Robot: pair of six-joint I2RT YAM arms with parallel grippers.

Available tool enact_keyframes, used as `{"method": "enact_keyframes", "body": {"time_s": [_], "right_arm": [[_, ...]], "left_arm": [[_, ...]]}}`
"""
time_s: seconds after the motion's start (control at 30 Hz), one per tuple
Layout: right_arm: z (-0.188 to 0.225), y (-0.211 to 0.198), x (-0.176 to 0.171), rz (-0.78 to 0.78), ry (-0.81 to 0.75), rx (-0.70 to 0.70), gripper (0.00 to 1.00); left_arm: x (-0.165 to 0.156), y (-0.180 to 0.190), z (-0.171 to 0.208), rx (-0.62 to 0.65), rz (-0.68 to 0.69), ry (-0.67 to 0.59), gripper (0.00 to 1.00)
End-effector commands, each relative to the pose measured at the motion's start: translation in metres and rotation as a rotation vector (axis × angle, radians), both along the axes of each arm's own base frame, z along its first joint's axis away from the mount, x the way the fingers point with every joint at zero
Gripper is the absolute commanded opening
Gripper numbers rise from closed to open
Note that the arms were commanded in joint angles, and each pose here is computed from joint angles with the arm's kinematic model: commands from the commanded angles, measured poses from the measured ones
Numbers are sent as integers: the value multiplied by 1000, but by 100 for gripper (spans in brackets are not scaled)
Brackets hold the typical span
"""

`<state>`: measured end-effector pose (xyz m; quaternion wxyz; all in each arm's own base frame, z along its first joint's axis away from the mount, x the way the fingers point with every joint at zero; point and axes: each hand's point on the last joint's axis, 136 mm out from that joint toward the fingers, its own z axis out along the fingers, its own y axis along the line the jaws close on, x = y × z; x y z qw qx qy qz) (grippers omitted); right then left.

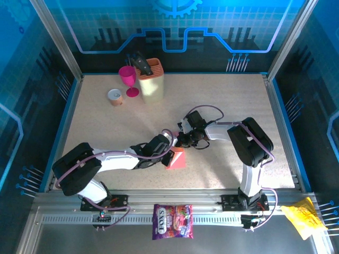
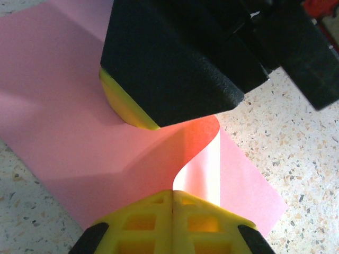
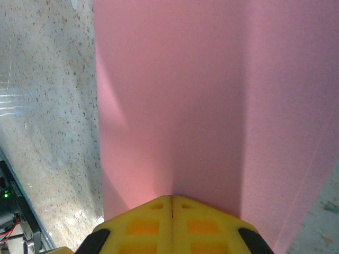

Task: Fold a paper plane with a square sheet of paper (pick it up from the middle)
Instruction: Fold the triangle a second time at the center of the table.

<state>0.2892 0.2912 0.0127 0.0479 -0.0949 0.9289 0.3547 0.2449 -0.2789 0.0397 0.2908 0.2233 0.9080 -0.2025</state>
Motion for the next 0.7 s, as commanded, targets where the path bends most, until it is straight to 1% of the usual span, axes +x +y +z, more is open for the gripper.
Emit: {"method": "enact_keyframes", "body": {"time_s": [0.0,0.2,0.37,0.53,0.67], "right_arm": [[-11,-10,-3,-21,50,-51,0],[13,0,7,-4,20,-6,0],[23,7,13,5,6,9,0],[16,8,16,7,14,-7,0],[0,2,19,-6,24,-42,0]], "left_arm": [[-2,2,-8,15,-13,22,0],[-6,2,-13,18,-21,40,0],[-6,1,-14,14,-26,42,0],[-8,0,-16,12,-31,51,0],[-7,0,-15,6,-30,49,0]]}}
